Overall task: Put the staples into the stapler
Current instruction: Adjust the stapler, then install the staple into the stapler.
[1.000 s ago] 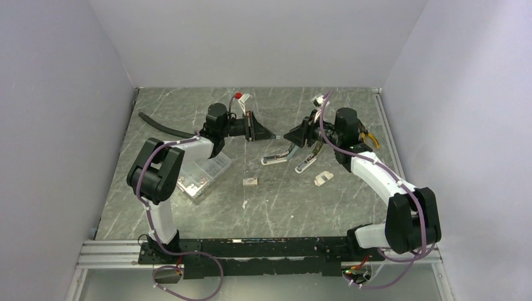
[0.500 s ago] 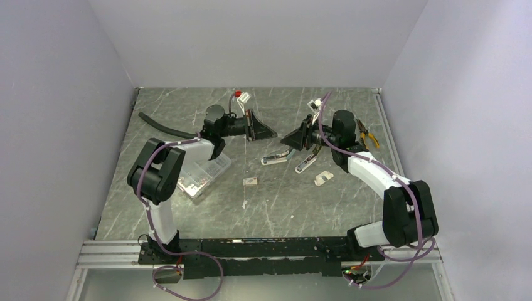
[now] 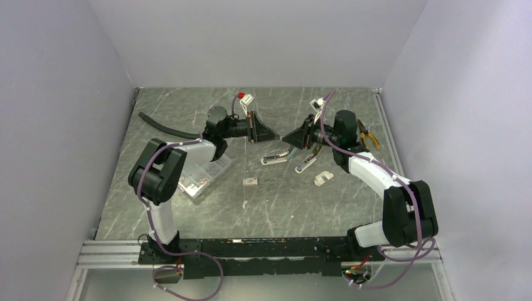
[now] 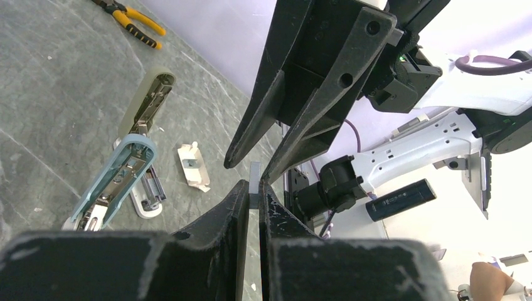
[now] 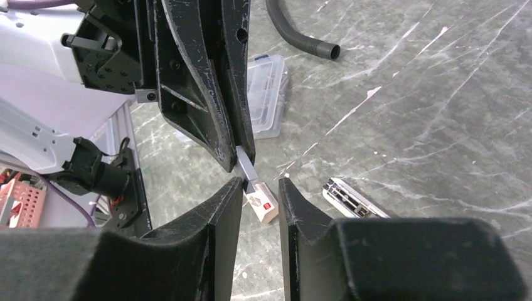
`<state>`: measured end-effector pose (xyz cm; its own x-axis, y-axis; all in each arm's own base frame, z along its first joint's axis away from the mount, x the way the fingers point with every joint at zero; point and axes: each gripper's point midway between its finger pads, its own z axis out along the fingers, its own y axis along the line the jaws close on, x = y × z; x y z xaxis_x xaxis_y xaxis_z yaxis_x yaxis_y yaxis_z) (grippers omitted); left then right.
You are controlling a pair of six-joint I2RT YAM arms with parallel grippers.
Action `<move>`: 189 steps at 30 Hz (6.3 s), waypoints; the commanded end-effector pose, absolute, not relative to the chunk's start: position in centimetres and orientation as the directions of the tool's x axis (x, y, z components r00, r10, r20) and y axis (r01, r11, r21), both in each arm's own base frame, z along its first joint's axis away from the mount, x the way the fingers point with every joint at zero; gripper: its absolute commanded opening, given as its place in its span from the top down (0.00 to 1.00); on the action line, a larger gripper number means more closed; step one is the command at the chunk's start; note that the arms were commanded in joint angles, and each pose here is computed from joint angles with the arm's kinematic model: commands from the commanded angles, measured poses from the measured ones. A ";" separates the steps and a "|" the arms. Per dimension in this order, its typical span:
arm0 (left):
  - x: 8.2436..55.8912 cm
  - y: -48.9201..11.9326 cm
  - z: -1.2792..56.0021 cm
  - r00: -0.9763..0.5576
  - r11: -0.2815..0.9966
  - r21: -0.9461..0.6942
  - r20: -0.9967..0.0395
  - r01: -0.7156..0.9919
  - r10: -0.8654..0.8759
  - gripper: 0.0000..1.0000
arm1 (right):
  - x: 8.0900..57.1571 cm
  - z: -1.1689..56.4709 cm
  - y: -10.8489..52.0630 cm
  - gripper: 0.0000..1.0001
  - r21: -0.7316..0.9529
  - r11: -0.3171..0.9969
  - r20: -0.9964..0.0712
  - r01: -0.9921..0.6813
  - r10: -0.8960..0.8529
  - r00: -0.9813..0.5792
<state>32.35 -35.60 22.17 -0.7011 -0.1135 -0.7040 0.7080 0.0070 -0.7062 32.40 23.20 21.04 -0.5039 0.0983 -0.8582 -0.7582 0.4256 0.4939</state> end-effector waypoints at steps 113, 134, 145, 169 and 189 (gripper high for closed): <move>30.4 -35.7 24.8 -0.654 -0.085 -0.651 -0.732 0.754 -0.189 0.86 | 30.6 23.4 23.5 0.87 0.479 0.267 -0.878 -0.836 0.118 -0.465; 29.3 -35.8 25.0 -0.596 -0.117 -0.585 -0.785 0.803 -0.168 0.84 | 30.6 23.5 23.4 0.99 0.487 0.268 -0.873 -0.831 0.121 -0.472; 30.6 -33.8 22.9 -0.563 -0.034 -0.564 -0.817 0.825 -0.124 0.84 | 32.5 22.3 22.4 1.00 0.508 0.391 -0.856 -0.768 0.129 -0.500; 29.6 -22.1 12.1 -0.572 0.451 -0.403 -0.744 0.796 0.346 0.85 | 34.8 12.2 28.9 1.00 0.547 0.620 -0.642 -0.563 -0.121 -0.757; 29.8 -21.8 13.2 -0.580 0.419 -0.443 -0.760 0.793 0.295 0.88 | 34.6 8.2 30.4 1.00 0.625 0.664 -0.400 -0.409 -0.177 -0.899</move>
<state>30.19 -21.55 11.84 -0.6331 0.2939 -0.7162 0.7475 0.4725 -0.4669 34.35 30.08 7.26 -0.8975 -0.1729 -0.4057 -0.4078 0.6755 0.6143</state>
